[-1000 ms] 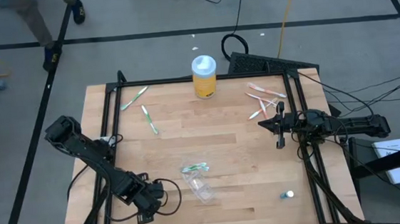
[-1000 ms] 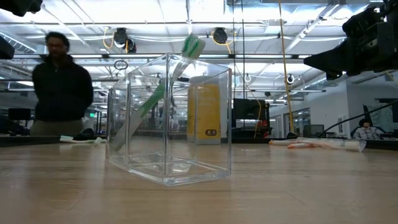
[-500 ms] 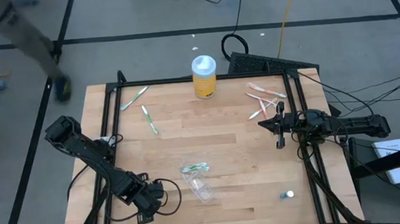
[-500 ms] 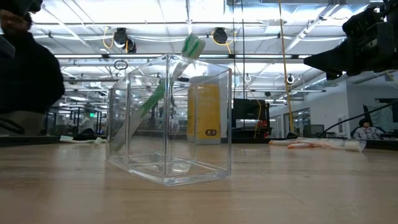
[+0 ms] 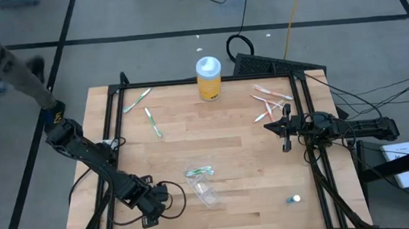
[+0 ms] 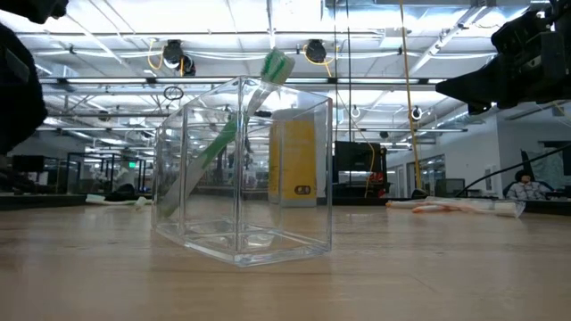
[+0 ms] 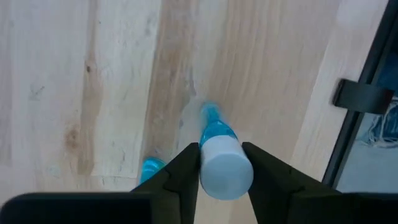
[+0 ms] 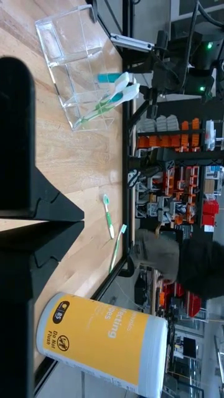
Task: Pick & Place toothbrushing station
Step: Put the blue mouthwash into the transparent organizer
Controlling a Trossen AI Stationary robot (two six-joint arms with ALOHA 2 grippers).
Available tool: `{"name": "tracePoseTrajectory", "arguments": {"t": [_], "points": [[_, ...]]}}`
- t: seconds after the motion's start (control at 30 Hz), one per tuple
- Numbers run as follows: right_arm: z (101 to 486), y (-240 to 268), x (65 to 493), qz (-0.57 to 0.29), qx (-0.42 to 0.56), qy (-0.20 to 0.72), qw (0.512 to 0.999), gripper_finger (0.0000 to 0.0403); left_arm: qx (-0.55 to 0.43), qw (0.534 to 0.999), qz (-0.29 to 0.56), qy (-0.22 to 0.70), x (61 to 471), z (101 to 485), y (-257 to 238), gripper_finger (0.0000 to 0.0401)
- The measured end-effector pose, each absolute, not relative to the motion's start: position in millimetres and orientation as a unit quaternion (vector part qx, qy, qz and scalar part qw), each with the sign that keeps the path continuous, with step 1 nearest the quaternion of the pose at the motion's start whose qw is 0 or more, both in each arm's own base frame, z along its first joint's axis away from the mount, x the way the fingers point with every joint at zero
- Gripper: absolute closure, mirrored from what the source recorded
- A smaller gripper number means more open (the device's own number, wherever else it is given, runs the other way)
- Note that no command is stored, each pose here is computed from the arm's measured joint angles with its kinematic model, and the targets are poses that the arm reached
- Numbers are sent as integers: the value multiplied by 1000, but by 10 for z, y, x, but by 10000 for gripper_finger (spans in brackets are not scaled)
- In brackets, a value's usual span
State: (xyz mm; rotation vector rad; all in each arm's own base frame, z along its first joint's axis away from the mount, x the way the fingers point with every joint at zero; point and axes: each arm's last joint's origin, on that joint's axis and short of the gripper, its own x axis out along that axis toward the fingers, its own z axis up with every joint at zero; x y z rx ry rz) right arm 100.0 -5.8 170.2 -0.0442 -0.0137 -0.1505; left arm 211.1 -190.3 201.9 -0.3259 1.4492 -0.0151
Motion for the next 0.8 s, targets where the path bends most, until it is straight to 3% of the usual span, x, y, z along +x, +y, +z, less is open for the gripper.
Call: {"name": "tracePoseTrajectory", "arguments": {"t": [0.07,0.43,0.8], "points": [[1702,-58,1000,-75,-22,-7,997,399,-150,738,-4,658,2133,2019,-1879,305],[1702,-58,1000,-75,-22,-7,997,399,-141,780,-49,608,2290,2094,-1822,305],[1702,-58,1000,-75,-22,-7,997,399,-65,875,-67,476,2407,2697,-1752,301]]}}
